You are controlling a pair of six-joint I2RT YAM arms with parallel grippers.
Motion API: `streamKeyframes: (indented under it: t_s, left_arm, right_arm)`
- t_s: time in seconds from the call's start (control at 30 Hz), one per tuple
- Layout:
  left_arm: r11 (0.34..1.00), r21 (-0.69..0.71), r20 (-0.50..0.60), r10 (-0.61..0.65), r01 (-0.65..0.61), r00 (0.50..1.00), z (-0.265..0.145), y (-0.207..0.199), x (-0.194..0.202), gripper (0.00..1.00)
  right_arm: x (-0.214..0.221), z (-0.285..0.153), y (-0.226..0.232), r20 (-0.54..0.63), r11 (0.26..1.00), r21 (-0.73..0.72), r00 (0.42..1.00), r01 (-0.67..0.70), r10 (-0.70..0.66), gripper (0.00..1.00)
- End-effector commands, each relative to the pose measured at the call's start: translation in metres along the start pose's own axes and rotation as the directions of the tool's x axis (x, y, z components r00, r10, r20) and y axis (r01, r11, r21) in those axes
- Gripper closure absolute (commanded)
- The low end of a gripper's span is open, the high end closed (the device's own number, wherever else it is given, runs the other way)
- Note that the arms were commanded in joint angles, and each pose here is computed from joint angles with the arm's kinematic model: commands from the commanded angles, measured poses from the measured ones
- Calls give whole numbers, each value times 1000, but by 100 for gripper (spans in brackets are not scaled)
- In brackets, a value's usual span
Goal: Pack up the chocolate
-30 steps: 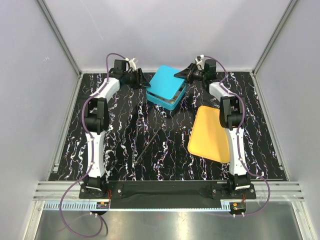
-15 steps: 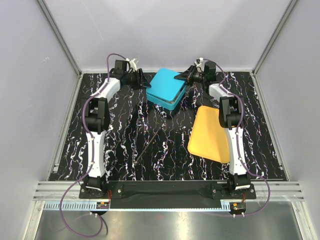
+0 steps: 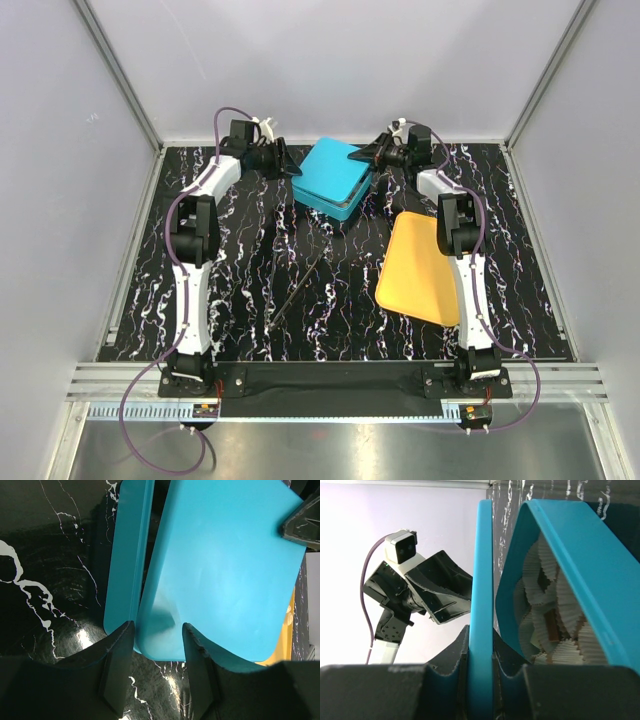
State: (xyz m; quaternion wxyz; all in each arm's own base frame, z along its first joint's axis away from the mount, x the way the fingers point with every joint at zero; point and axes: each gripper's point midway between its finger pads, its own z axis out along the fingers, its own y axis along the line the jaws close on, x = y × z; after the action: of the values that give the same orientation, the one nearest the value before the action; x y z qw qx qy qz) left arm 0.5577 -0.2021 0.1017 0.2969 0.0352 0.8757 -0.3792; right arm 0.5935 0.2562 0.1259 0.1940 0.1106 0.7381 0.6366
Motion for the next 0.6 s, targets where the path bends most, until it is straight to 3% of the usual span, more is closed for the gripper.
streamKeyframes:
  t_s: [0.0, 0.4, 0.57]
  left_arm:
    - [999, 10, 33, 47, -47, 998, 1, -6, -14, 52]
    - [999, 2, 14, 34, -35, 999, 11, 5, -6, 59]
    - [999, 3, 10, 33, -33, 999, 13, 7, -4, 61]
  right_arm:
    - [-5, 0, 20, -5, 998, -54, 999, 43, -43, 99]
    - [-7, 3, 11, 8, 999, -33, 999, 43, -42, 91]
    - [-13, 1, 5, 27, 999, -3, 999, 44, -44, 78]
